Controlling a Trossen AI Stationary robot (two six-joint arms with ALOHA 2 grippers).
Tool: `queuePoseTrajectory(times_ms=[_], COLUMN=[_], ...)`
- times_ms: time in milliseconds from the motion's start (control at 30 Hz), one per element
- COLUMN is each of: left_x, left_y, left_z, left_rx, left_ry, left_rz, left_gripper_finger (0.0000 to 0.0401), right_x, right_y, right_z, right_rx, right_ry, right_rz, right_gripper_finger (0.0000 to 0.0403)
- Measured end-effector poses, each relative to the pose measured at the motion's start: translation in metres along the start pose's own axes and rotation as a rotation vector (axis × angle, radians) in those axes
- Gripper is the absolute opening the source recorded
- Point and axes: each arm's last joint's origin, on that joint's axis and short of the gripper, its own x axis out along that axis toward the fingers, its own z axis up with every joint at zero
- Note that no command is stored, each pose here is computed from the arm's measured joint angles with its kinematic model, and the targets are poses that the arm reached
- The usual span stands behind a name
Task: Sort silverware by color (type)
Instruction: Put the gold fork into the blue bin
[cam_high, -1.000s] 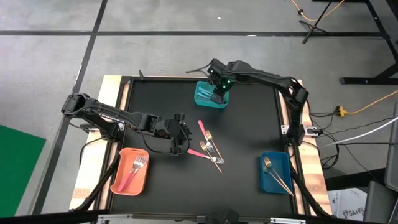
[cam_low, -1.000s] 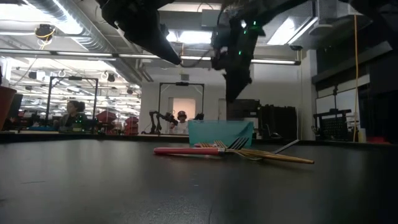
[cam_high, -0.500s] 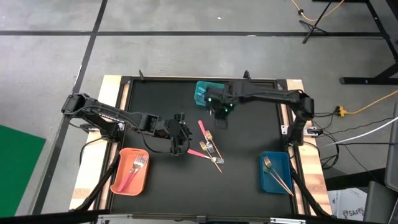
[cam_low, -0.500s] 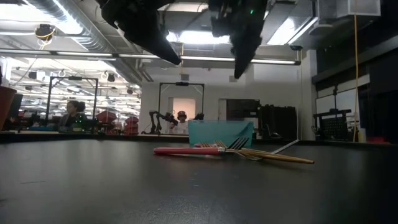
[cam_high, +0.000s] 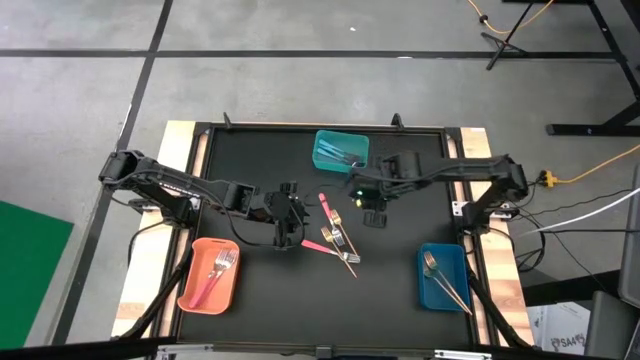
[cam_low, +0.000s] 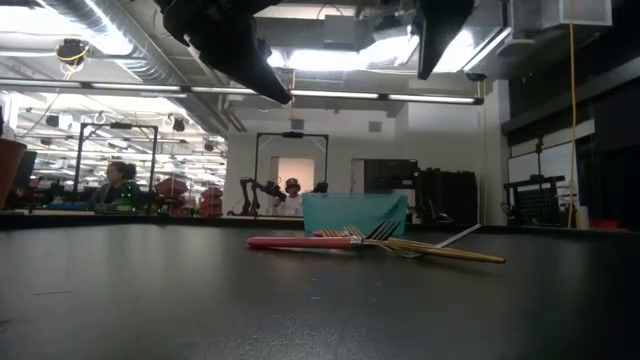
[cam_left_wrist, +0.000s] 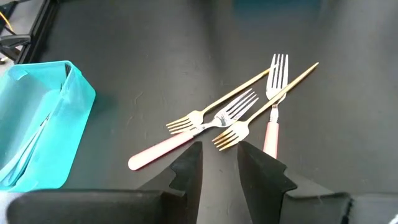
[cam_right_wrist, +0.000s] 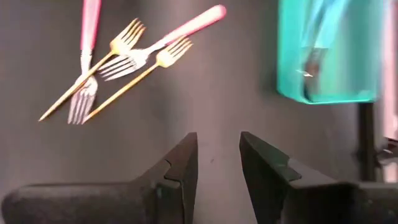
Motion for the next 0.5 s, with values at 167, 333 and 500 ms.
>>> queuePoseTrajectory(times_ms=[167,333,500], left_x=[0.000,0.000,0.000], left_y=[0.000,0.000,0.000], left_z=[0.000,0.000,0.000], left_rx=[-0.001,-0.001,-0.001], left_ry=[0.000,0.000,0.000], left_rz=[0.000,0.000,0.000], left_gripper_finger=[0.0095,0.0095,0.0095], right_x=[0.002,0.028,0.065], right_y=[0.007,0.007,0.015], right_z=[-0.025,-0.048,-0.056], right_rx=[0.064,0.197,0.301], right_ry=[-0.008,-0.059,-0.164], right_rz=[-0.051,-0.011,0.075], right_gripper_finger=[0.0113,0.0113,0.0113])
